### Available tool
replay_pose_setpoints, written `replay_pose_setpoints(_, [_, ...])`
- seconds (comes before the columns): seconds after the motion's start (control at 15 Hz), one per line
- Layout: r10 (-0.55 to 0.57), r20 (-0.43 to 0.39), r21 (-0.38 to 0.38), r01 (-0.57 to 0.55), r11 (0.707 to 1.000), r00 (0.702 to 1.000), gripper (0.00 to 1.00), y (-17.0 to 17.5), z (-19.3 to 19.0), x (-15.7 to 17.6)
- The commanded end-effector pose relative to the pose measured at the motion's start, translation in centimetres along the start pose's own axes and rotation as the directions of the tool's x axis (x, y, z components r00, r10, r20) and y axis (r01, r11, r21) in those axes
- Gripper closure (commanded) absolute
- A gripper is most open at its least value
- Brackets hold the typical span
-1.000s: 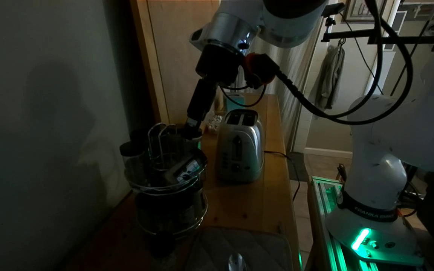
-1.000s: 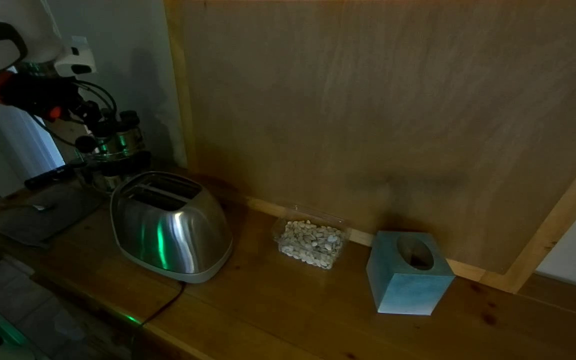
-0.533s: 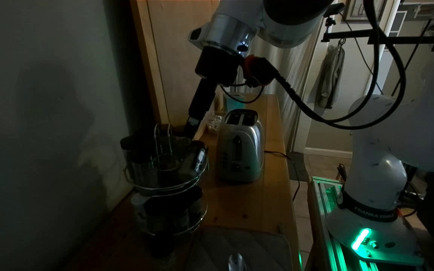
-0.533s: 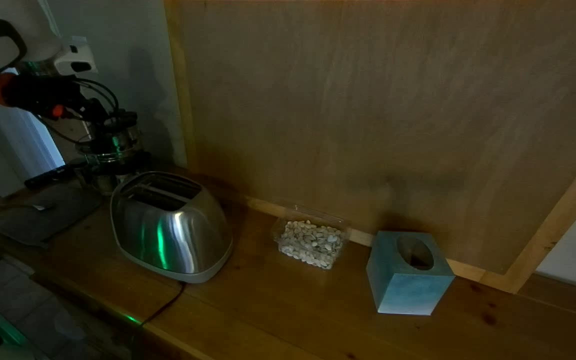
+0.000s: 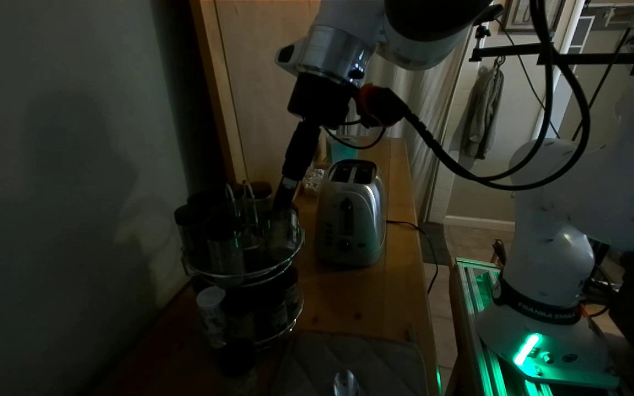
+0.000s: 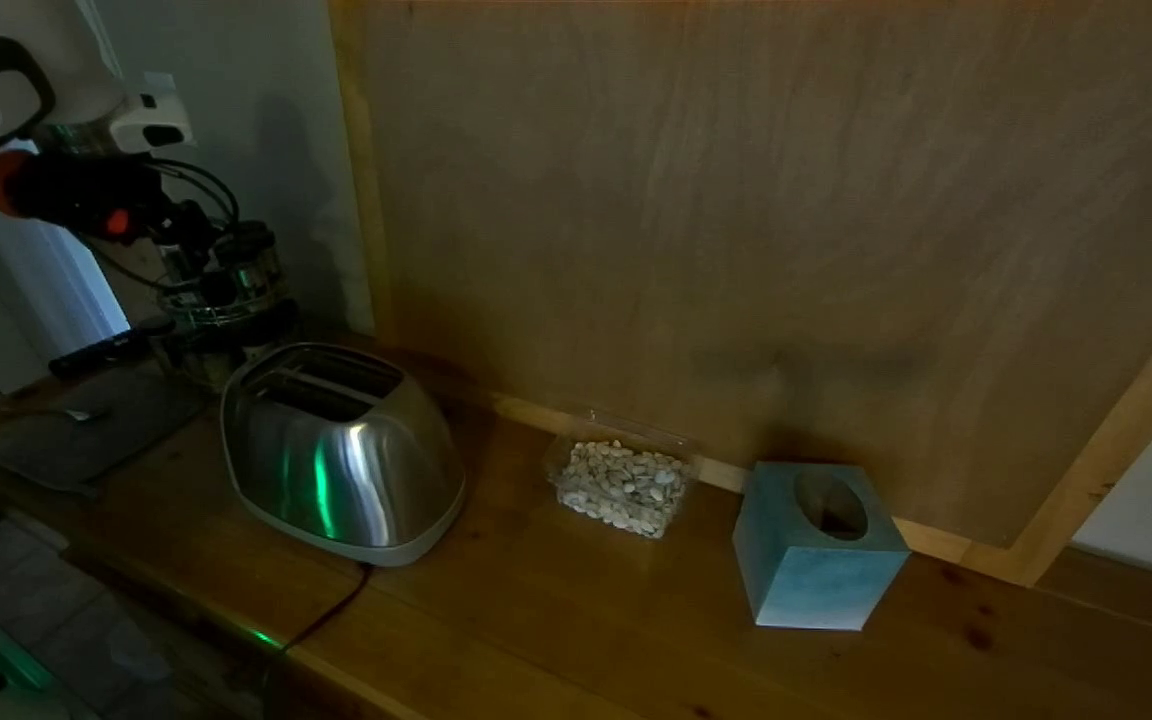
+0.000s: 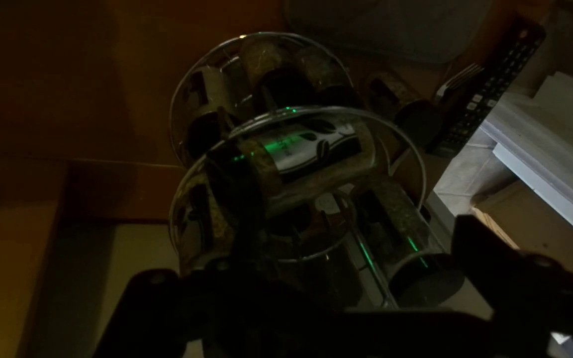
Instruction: Straighten the tilted spice bottle on the rack
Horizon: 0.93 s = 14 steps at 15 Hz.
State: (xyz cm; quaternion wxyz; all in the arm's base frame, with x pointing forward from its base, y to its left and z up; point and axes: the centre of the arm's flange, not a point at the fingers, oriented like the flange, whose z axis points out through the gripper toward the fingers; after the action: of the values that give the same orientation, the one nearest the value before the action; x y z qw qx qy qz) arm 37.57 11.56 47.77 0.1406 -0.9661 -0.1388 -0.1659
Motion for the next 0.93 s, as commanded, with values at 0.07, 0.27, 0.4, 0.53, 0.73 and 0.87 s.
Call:
replay_pose_setpoints(0.07, [-0.034, 0.052, -0.096, 0.038, 0.995, 0.998, 0.00, 1.5, -0.1, 0.0])
replay_pose_setpoints(0.27, [-0.043, 0.077, -0.099, 0.051, 0.994, 0.996, 0.00, 2.2, 0.4, -0.1])
replay_pose_setpoints(0.4, [-0.042, 0.101, -0.071, 0.049, 0.996, 0.994, 0.00, 2.2, 1.1, -0.3])
replay_pose_setpoints(0.53, [-0.043, 0.122, -0.057, 0.051, 0.997, 0.992, 0.00, 2.3, 2.0, -0.4])
replay_pose_setpoints(0.73, [-0.055, 0.115, -0.037, 0.060, 0.998, 0.992, 0.00, 2.1, 3.2, -0.3])
replay_pose_setpoints(0.87, [-0.062, 0.110, -0.030, 0.066, 0.997, 0.992, 0.00, 1.8, 3.7, -0.2])
